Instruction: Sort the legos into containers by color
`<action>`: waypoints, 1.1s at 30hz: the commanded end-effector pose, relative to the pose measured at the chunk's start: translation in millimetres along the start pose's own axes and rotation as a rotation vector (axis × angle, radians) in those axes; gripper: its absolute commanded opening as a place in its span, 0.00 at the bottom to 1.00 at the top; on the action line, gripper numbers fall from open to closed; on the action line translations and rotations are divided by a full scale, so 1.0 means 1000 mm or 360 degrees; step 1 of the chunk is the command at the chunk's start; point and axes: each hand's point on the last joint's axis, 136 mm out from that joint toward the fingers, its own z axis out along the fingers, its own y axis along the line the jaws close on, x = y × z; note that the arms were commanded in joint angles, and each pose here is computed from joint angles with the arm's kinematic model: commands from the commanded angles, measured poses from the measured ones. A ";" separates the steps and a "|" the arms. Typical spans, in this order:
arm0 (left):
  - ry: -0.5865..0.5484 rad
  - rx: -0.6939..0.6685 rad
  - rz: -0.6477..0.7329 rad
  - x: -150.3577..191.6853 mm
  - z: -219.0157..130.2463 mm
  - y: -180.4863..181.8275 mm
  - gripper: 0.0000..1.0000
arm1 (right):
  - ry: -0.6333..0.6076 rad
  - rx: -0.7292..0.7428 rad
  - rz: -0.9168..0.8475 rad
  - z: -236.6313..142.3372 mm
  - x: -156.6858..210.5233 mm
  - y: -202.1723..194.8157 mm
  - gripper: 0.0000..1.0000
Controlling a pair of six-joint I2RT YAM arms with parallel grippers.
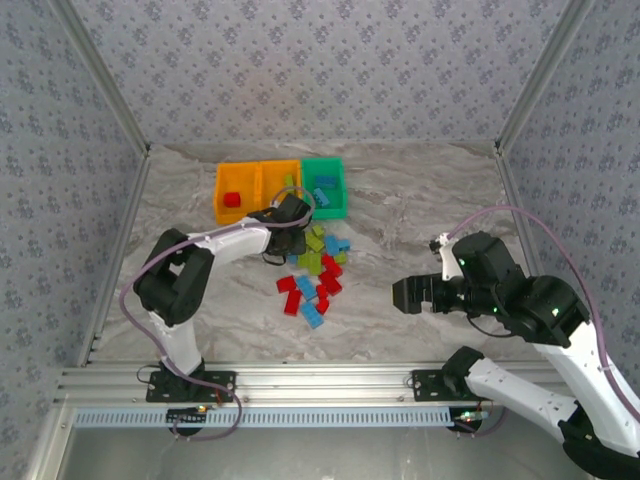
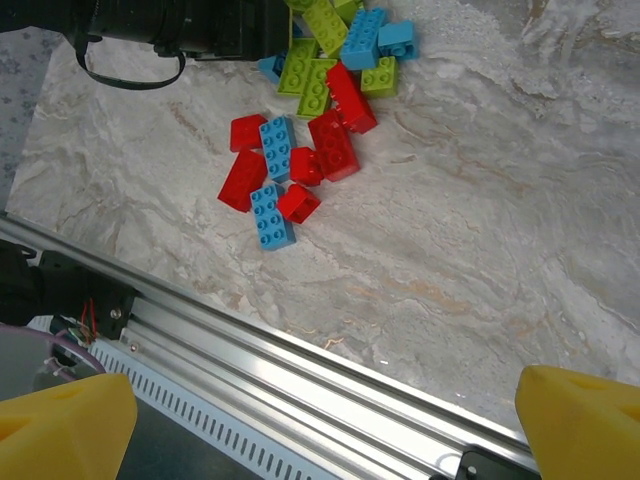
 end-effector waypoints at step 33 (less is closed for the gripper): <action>-0.0788 0.0076 0.0249 -0.227 -0.038 -0.118 0.33 | -0.0154 0.0056 0.0205 -0.026 -0.002 -0.012 1.00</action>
